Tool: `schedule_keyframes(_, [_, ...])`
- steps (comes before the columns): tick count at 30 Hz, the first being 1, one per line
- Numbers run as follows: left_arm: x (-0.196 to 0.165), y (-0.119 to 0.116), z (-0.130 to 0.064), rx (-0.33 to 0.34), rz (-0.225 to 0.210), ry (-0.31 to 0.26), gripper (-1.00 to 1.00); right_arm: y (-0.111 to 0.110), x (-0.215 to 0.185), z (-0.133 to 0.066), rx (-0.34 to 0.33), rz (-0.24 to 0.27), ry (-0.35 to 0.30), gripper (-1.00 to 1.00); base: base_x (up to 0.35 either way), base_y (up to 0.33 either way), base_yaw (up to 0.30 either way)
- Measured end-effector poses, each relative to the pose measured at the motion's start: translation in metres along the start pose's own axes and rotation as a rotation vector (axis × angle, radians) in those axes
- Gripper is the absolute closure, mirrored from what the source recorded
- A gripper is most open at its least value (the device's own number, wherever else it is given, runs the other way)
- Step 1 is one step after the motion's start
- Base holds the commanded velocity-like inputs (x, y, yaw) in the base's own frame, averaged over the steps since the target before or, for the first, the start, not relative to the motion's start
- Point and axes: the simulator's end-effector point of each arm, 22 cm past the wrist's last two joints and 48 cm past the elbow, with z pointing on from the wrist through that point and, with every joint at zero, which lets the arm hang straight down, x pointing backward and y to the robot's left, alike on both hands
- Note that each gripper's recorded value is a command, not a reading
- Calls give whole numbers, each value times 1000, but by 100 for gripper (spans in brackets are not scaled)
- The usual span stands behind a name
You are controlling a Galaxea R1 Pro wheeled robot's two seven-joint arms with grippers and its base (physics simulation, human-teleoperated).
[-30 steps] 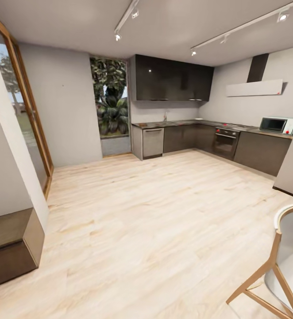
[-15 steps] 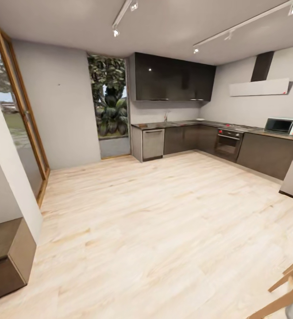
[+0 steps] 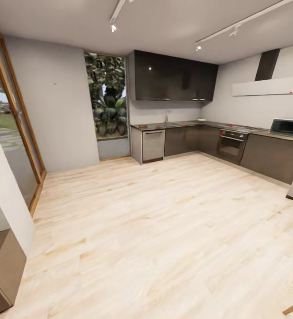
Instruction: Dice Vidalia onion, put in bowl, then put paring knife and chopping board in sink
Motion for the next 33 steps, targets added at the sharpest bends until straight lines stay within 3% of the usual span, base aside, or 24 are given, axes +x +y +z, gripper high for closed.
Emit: schedule_keyframes(33, [0, 0, 0, 0, 0, 0, -100, -1, 0, 0, 1, -1, 0, -100, 345, 0, -2])
